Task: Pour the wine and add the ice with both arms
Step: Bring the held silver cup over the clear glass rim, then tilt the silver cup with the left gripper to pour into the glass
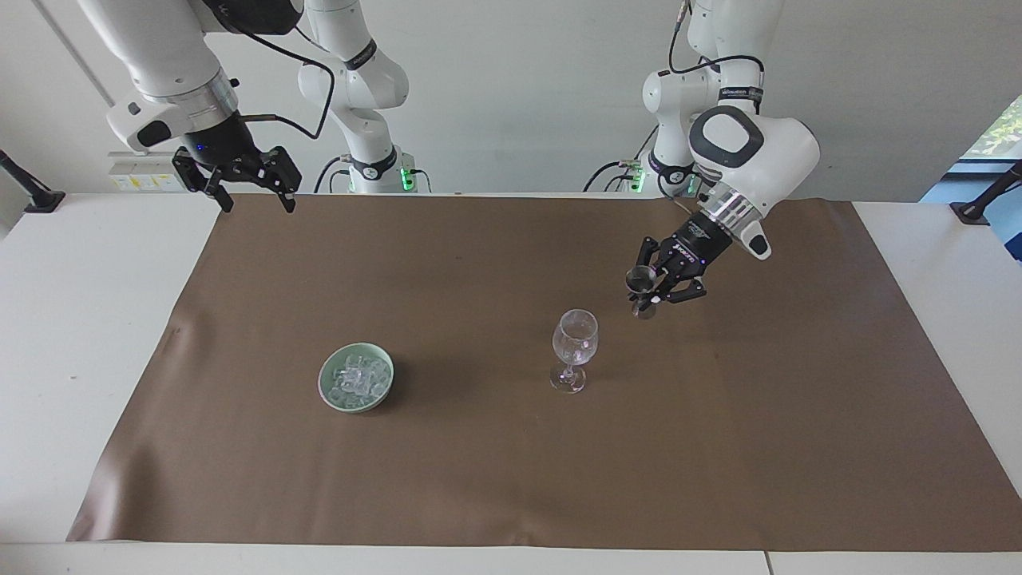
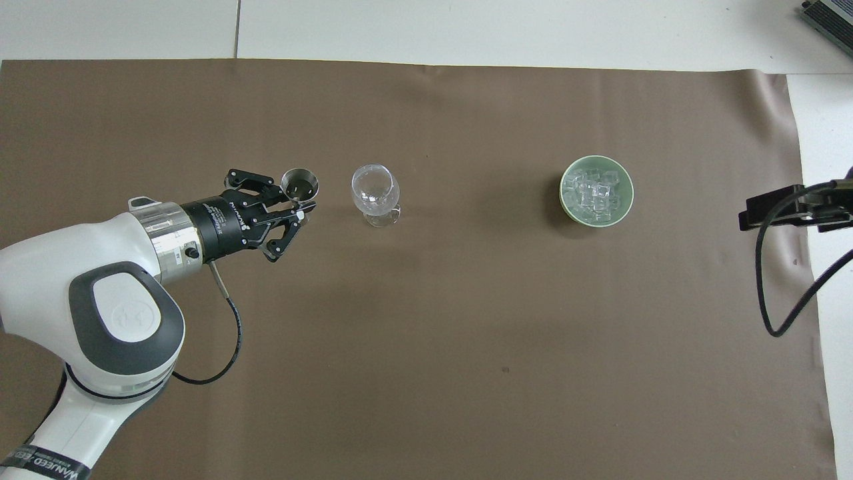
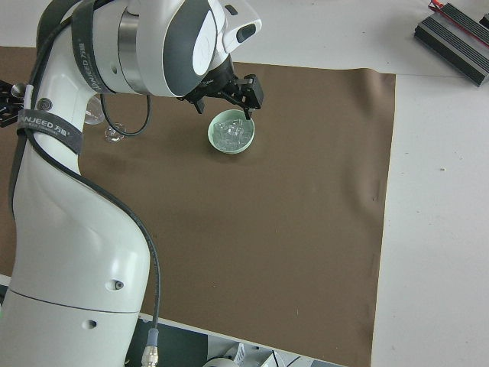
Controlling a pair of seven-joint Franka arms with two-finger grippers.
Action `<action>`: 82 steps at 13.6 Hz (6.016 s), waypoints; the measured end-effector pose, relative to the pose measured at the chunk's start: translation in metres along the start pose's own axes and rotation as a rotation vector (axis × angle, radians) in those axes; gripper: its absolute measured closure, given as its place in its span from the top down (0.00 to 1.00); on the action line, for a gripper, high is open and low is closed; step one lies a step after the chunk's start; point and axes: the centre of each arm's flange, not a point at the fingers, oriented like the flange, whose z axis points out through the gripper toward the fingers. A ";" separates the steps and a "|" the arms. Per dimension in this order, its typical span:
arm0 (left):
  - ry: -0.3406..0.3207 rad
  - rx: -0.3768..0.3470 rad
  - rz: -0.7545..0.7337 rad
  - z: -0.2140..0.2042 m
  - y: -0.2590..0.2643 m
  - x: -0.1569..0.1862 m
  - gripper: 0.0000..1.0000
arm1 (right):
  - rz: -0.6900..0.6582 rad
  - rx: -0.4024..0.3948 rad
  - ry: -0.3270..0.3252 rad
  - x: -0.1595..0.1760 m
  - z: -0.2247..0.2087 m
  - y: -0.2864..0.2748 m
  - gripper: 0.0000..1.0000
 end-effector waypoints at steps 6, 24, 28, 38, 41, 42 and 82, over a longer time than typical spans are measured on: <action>0.058 0.000 -0.014 0.011 0.003 -0.015 0.22 | 0.000 0.000 0.000 0.000 0.000 0.000 1.00; 0.219 -0.034 0.157 0.032 0.006 -0.055 0.22 | 0.000 0.000 0.000 0.000 0.000 0.000 1.00; 0.248 -0.032 0.216 0.038 0.003 -0.058 0.22 | 0.000 0.000 0.000 0.000 0.000 0.000 1.00; 0.360 -0.051 0.370 0.049 -0.008 -0.067 0.22 | 0.000 0.000 0.000 0.000 0.000 0.000 1.00; 0.377 -0.055 0.412 0.052 -0.011 -0.072 0.22 | 0.000 0.000 0.000 0.000 0.000 0.000 1.00; 0.386 -0.056 0.429 0.054 -0.012 -0.073 0.22 | 0.000 0.000 0.000 0.000 0.000 0.000 1.00; 0.570 -0.109 0.811 0.080 -0.035 -0.089 0.22 | 0.000 0.000 0.000 0.000 0.000 0.000 1.00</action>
